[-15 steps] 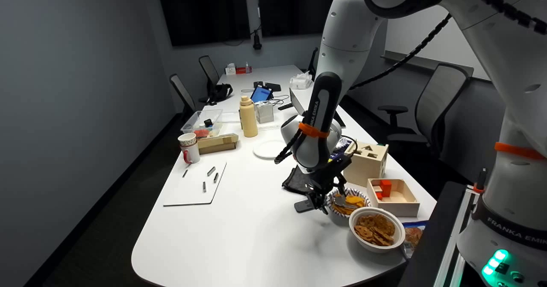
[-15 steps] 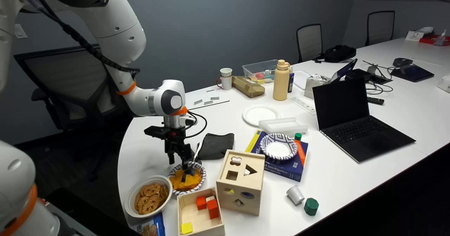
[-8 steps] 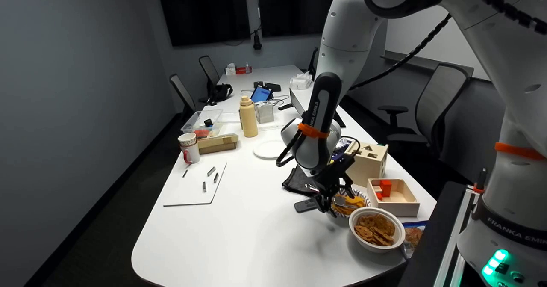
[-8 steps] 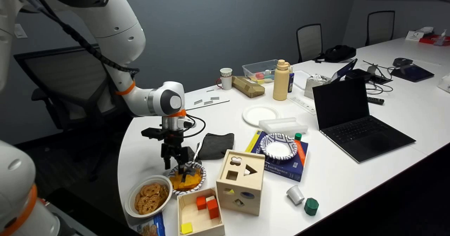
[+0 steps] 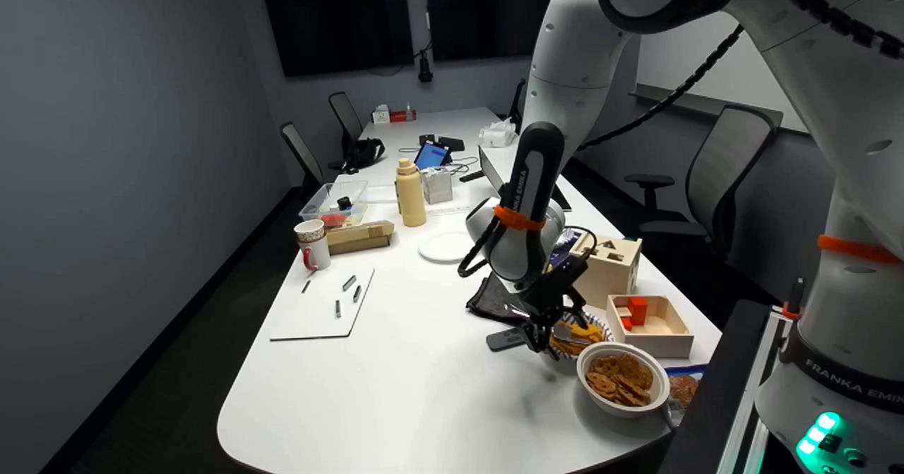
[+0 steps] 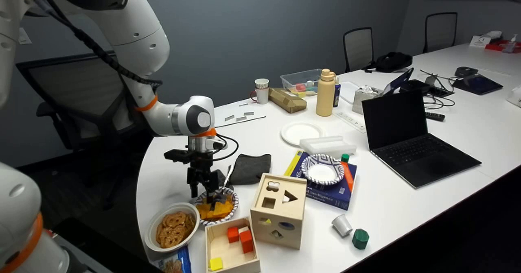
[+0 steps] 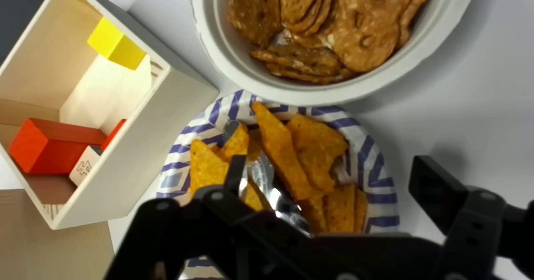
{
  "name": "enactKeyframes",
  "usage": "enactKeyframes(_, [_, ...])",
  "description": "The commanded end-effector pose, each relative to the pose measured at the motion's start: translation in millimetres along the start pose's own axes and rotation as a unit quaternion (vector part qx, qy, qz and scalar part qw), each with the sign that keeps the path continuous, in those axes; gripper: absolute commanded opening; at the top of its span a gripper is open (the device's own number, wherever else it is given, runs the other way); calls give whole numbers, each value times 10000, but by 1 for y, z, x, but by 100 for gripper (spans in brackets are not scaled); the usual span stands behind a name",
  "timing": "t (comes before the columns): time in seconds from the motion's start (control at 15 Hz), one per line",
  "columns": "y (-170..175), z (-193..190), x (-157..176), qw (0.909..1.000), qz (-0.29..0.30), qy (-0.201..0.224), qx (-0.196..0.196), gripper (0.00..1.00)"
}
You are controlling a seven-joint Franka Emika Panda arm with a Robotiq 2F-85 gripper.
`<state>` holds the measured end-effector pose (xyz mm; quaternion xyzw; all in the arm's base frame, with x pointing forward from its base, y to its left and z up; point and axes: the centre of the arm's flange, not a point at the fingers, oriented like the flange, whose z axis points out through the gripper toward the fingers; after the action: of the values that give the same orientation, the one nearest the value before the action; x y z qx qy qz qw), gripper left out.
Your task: Move the white plate with the blue markings to the right
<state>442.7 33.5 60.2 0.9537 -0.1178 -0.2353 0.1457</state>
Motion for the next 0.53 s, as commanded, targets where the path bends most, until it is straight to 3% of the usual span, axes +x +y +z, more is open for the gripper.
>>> enactKeyframes(0.0, [4, 0, 6, 9999, 113, -14, -30, 100])
enactKeyframes(0.47, [13, -6, 22, 9994, 324, -3, -101, 100])
